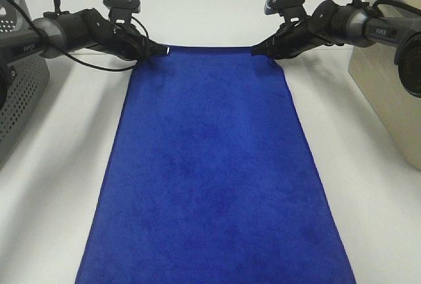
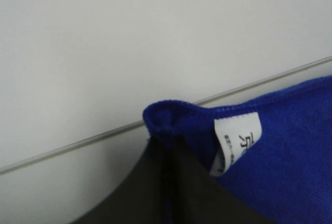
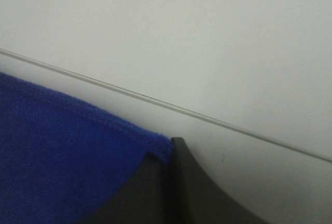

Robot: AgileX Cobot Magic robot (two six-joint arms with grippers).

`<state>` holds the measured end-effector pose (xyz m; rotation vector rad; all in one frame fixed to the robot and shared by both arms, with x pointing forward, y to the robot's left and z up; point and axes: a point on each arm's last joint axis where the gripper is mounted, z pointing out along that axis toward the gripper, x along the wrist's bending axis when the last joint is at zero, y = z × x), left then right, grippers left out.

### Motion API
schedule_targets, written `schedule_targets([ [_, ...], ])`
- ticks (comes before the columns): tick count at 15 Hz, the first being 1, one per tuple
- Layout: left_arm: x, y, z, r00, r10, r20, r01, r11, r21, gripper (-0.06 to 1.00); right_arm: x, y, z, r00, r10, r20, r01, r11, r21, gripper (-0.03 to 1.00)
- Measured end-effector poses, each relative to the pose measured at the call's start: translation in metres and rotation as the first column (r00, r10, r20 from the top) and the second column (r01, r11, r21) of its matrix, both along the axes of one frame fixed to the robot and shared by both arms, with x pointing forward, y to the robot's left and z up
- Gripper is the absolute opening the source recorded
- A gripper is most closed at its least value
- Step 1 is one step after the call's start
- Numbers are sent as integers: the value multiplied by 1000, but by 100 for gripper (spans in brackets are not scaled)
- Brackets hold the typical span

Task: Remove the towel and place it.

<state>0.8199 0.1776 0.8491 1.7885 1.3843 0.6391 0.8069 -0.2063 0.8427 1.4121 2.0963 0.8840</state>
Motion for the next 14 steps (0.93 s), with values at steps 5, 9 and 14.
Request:
schedule_targets([
  [5, 0, 0, 0, 1000, 1, 8, -1, 1000, 4, 20, 1, -2, 0, 1000, -3, 4, 3, 1000, -4, 3],
  [9, 4, 2, 4, 998, 20, 60, -20, 1000, 6, 47, 4, -3, 3, 998, -20, 52, 20, 1000, -9, 24],
  [14, 4, 2, 4, 997, 23, 70, -24, 1000, 6, 49, 3, -3, 3, 999, 0, 45, 1, 1000, -28, 71],
])
